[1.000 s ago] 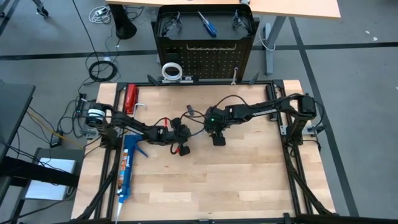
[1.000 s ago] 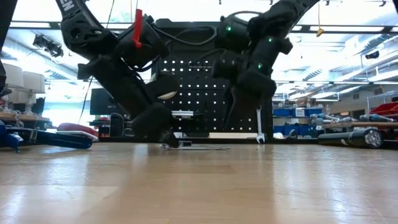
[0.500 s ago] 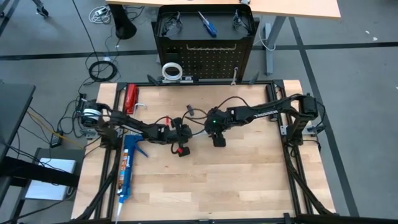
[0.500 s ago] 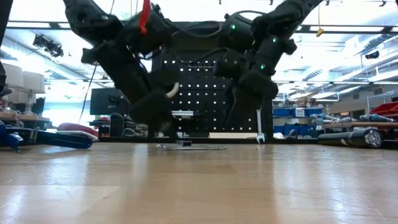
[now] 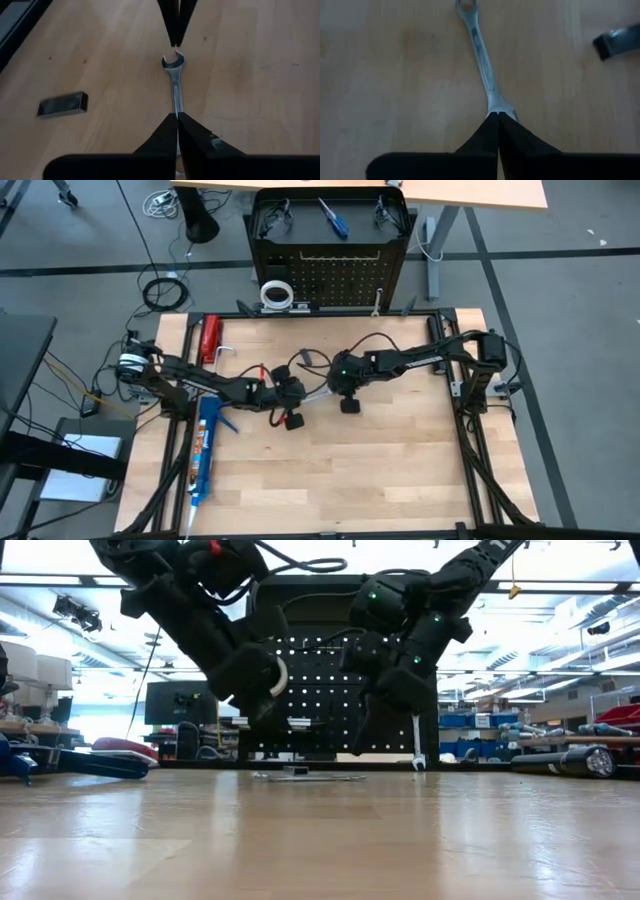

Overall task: Hang tools onto peg board
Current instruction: Hang the wrench onto the black pegboard

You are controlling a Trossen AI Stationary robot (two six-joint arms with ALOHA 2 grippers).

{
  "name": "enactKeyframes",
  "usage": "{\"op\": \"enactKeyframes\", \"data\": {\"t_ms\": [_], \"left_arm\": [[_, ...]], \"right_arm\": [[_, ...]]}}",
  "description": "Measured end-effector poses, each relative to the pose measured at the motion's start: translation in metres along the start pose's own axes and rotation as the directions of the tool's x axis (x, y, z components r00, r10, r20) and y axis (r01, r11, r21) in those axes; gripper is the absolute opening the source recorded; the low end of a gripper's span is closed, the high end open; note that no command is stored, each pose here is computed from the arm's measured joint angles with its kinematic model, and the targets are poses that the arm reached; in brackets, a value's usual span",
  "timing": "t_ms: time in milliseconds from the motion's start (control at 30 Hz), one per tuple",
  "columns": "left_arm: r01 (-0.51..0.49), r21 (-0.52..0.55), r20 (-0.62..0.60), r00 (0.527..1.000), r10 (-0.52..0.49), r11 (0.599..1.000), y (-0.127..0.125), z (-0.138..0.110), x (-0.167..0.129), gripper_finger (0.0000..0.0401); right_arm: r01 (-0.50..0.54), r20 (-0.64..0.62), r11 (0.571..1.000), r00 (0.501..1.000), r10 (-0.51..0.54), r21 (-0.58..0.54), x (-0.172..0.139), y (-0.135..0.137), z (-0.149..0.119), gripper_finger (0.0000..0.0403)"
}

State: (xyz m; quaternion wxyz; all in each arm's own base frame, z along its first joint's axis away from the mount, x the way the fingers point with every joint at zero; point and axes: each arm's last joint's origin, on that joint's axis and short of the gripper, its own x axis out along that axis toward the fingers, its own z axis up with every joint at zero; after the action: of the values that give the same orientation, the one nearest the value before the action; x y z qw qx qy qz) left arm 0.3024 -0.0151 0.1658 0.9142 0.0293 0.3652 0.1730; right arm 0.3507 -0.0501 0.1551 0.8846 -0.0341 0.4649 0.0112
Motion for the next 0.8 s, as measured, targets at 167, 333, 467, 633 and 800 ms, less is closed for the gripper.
{"op": "enactKeyframes", "data": {"t_ms": [167, 333, 467, 633, 800], "left_arm": [[0.006, -0.016, -0.039, 0.999, -0.006, 1.000, -0.001, -0.015, 0.001, 0.0021], [0.022, -0.052, -0.075, 0.997, -0.026, 0.998, -0.003, -0.028, 0.001, 0.0026], [0.035, -0.055, -0.077, 0.996, -0.039, 0.998, -0.003, -0.029, 0.002, 0.0046], [0.043, -0.053, -0.086, 0.995, -0.048, 0.998, -0.003, -0.030, 0.002, 0.0063], [0.029, -0.039, -0.115, 0.993, -0.033, 0.999, -0.002, -0.033, 0.001, 0.0063]], "right_arm": [[0.013, 0.011, 1.000, 1.000, -0.013, 0.013, 0.012, -0.001, -0.001, 0.0020], [0.000, -0.024, 1.000, 1.000, 0.000, 0.016, 0.025, -0.001, -0.008, 0.0006], [-0.030, -0.039, 0.998, 0.999, 0.032, 0.057, 0.034, -0.005, -0.011, 0.0009], [-0.047, -0.044, 0.996, 0.998, 0.051, 0.073, 0.038, -0.005, -0.014, 0.0004], [-0.046, -0.039, 0.995, 0.998, 0.050, 0.087, 0.037, -0.006, -0.013, 0.0014]]}}
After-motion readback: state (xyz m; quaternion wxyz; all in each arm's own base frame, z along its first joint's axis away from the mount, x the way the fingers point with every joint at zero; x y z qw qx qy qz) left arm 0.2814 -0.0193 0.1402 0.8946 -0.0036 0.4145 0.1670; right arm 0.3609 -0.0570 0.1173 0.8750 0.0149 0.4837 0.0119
